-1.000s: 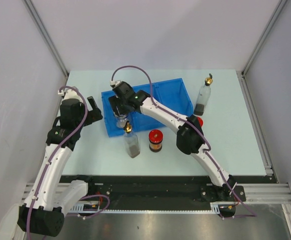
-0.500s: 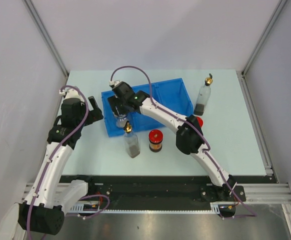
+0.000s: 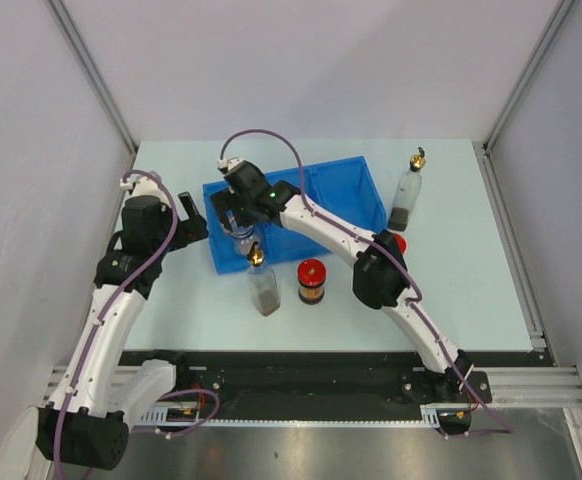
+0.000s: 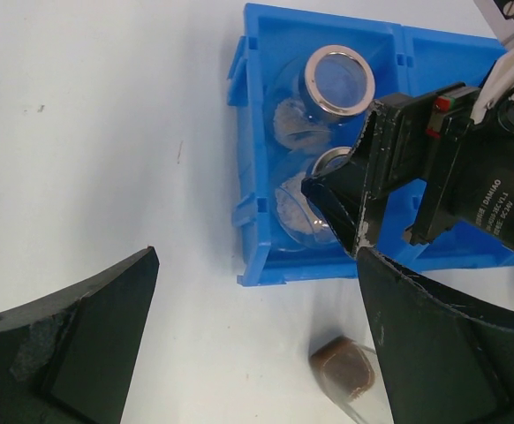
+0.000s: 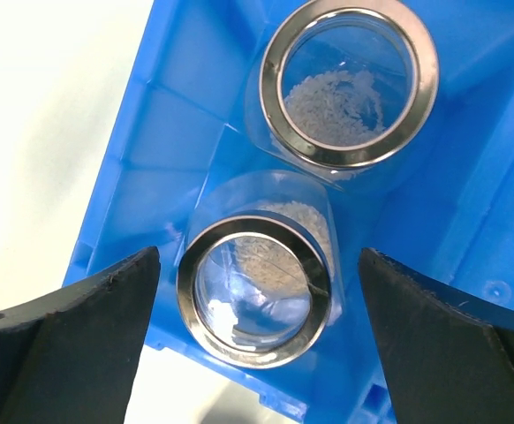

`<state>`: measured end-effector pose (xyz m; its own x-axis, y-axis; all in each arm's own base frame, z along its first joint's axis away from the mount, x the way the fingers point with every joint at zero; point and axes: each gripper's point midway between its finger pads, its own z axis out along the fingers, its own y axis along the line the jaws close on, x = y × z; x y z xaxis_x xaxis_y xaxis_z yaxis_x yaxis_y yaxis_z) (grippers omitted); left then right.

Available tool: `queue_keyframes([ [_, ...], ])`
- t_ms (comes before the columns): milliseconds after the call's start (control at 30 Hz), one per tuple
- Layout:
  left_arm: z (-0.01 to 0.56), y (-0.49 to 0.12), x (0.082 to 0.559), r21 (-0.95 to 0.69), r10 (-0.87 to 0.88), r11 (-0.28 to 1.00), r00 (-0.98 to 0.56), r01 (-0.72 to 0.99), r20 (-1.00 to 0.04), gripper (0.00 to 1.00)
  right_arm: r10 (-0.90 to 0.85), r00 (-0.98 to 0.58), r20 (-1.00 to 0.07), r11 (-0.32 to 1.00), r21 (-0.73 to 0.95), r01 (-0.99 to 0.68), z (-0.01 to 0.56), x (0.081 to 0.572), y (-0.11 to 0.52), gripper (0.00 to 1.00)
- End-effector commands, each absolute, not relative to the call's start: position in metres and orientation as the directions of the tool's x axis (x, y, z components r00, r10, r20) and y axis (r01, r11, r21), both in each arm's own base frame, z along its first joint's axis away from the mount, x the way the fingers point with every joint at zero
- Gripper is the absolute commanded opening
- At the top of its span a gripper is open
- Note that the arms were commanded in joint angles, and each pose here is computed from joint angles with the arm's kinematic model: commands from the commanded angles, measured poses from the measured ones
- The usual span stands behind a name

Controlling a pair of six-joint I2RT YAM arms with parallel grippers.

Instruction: Organize the condiment bottles

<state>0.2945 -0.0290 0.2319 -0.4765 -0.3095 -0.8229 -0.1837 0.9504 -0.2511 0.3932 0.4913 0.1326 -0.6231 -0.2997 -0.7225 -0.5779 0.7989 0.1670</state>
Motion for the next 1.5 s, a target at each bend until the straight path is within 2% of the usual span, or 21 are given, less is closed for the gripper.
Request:
queue_keyframes([
  [0,0.250,-0.039,0.295,-0.279,-0.288,0.956,-0.435,-0.087,-0.853,1.00,-0.233,-0.567,-0.790,0.801,0.174,-0.572,0.206,0.398,0.474,1.00],
  [267,0.268,-0.062,0.286,-0.323,-0.269,0.944,-0.415,0.063,-0.869,1.00,-0.133,-0.504,-0.854,0.794,0.212,-0.570,0.283,0.394,0.447,1.00],
  [400,0.274,-0.091,0.270,-0.352,-0.222,0.903,-0.433,0.248,-0.874,1.00,-0.074,-0.507,-0.859,0.825,0.233,-0.515,0.308,0.394,0.414,1.00],
  [567,0.282,-0.101,0.246,-0.356,-0.220,0.876,-0.387,0.326,-0.895,1.00,0.005,-0.501,-0.865,0.858,0.261,-0.442,0.337,0.382,0.359,1.00],
  [800,0.282,-0.132,0.215,-0.374,-0.175,0.777,-0.397,0.507,-0.901,1.00,0.073,-0.491,-0.868,0.894,0.275,-0.353,0.351,0.365,0.299,1.00],
  [900,0.272,-0.141,0.211,-0.410,-0.188,0.761,-0.434,0.503,-0.881,1.00,0.094,-0.492,-0.865,0.900,0.286,-0.329,0.351,0.358,0.283,1.00],
  [1000,0.280,-0.153,0.201,-0.405,-0.202,0.732,-0.392,0.549,-0.897,1.00,0.115,-0.487,-0.866,0.903,0.295,-0.312,0.353,0.354,0.271,1.00],
  [1133,0.299,-0.165,0.184,-0.384,-0.223,0.668,-0.320,0.638,-0.921,1.00,0.137,-0.482,-0.865,0.900,0.312,-0.305,0.357,0.351,0.263,1.00],
  [1467,0.285,-0.187,0.179,-0.370,-0.173,0.628,-0.340,0.685,-0.924,1.00,0.152,-0.473,-0.868,0.897,0.323,-0.303,0.362,0.347,0.256,1.00],
])
